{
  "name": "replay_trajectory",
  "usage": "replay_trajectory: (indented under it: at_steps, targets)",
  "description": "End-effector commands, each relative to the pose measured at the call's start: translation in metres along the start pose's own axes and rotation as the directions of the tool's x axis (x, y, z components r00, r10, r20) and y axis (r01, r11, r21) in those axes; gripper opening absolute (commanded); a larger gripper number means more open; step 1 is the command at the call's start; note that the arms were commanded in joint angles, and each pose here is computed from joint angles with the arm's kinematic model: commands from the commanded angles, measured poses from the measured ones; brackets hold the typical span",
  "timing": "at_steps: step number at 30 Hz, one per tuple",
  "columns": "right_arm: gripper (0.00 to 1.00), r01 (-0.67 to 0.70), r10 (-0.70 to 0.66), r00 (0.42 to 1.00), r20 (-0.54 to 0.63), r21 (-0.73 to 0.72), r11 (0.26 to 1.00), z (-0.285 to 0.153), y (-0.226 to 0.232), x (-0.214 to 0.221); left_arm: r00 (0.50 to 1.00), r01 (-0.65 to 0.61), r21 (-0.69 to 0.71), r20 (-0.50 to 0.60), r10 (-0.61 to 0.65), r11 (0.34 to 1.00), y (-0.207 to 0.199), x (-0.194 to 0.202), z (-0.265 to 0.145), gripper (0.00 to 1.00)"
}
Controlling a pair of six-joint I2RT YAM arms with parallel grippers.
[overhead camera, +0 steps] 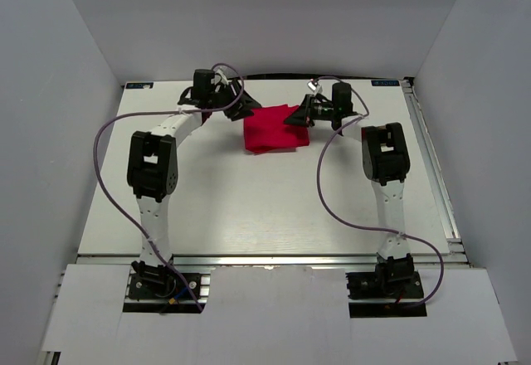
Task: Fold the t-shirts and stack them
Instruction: Smooth out wrinkles on the folded tshirt
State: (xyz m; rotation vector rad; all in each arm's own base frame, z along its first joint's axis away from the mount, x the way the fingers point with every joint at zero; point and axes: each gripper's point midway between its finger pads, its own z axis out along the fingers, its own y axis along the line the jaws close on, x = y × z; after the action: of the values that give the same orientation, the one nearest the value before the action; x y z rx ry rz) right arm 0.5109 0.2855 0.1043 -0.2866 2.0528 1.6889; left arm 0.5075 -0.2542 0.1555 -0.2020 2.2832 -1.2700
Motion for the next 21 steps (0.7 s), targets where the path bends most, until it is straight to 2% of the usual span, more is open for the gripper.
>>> replay_trajectory:
  at_steps: [1,8,14,21]
  targets:
    - [0.07,0.001,-0.003,0.997,-0.083,-0.031,1.0,0.0,0.001,0.022,0.999,0.013,0.037,0.048,-0.015,0.999,-0.006,-0.025,0.012,0.59]
    - [0.07,-0.038,0.041,0.995,-0.092,0.027,0.999,0.0,-0.02,0.034,0.992,0.107,0.113,0.051,-0.113,0.988,0.013,-0.037,0.052,0.58]
    - [0.07,-0.07,0.083,0.991,-0.103,0.123,0.99,-0.001,-0.045,0.047,0.982,0.185,0.064,0.038,-0.187,0.981,0.052,-0.029,0.075,0.57]
    - [0.07,-0.144,0.17,0.982,-0.085,0.249,0.958,-0.013,-0.08,0.065,0.968,0.245,0.022,0.05,-0.246,0.969,0.081,-0.021,0.08,0.57]
